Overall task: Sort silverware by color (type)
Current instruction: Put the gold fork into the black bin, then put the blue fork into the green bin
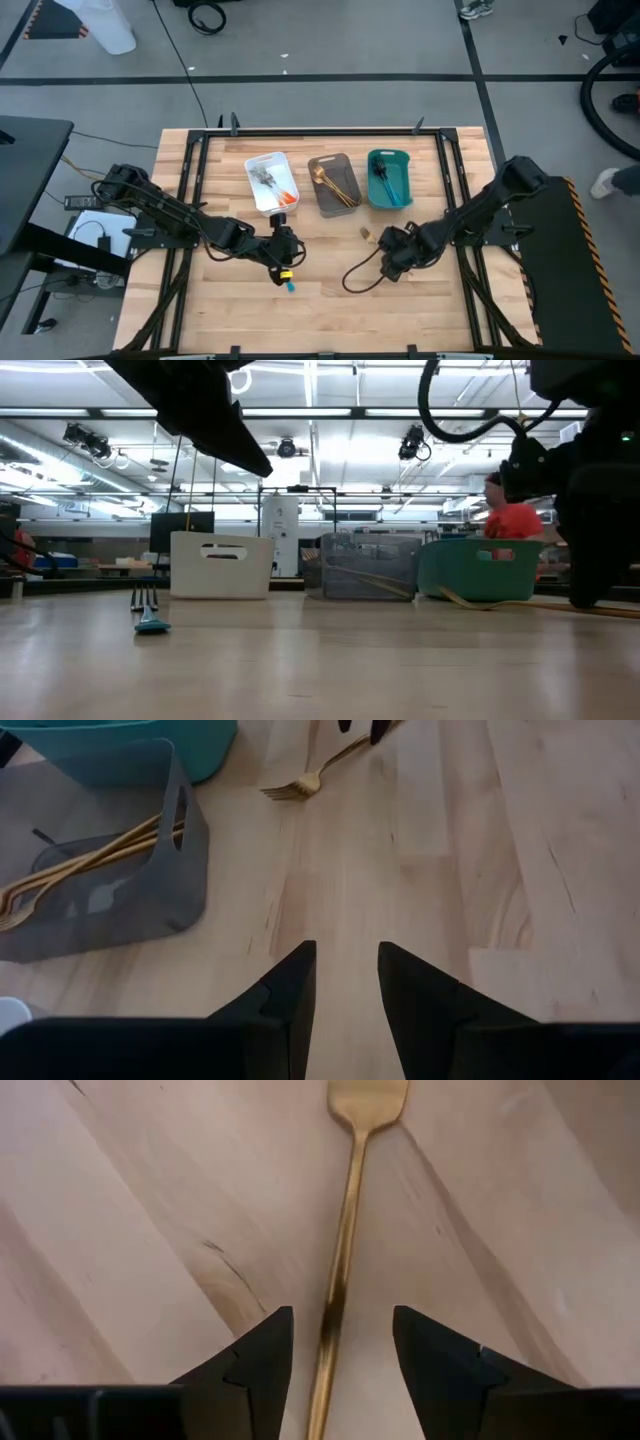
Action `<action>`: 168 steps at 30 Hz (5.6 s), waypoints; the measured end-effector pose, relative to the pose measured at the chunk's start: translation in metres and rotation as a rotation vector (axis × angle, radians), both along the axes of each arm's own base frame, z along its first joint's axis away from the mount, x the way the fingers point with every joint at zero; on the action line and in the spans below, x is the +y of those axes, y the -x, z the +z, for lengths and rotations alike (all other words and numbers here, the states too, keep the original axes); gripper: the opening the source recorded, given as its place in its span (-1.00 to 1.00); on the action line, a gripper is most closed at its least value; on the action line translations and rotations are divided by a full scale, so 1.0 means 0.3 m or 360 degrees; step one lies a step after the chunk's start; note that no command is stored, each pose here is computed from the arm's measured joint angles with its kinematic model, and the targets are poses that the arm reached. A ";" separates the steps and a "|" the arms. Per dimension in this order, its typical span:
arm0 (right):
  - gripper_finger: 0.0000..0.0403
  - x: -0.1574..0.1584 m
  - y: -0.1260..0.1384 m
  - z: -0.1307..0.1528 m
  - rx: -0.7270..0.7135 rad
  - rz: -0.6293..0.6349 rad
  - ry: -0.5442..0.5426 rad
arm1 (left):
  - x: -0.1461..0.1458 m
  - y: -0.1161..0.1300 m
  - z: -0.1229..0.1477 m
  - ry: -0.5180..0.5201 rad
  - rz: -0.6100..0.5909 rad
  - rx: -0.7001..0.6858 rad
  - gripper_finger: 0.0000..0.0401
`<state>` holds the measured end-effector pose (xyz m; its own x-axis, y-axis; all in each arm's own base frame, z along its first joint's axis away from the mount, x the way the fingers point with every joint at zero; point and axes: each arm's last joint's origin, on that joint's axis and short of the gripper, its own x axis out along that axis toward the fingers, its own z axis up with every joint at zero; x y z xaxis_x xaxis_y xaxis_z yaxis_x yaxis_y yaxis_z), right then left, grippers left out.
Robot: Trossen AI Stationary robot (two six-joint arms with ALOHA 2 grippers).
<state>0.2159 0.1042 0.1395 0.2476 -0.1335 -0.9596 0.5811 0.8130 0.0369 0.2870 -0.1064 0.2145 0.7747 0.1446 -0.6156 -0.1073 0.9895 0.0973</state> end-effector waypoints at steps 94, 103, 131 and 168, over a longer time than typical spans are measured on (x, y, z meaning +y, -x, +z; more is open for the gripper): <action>-0.87 -0.422 -0.338 0.394 -0.0677 0.0114 0.0132 | 0.000 0.033 0.146 -0.0259 -0.0227 -0.0317 -0.41; -0.87 -0.549 -0.378 0.322 -0.0569 0.0062 0.0299 | 0.004 0.029 0.134 -0.0242 -0.0203 -0.0287 -0.41; -0.86 -0.647 -0.409 0.094 -0.0191 -0.0176 0.0162 | 0.013 0.031 0.136 -0.0341 -0.0069 -0.0295 -0.41; -0.23 -0.281 -0.417 0.383 -0.0615 0.0321 0.0225 | -0.033 0.016 -0.069 -0.0208 -0.0637 0.0334 -0.41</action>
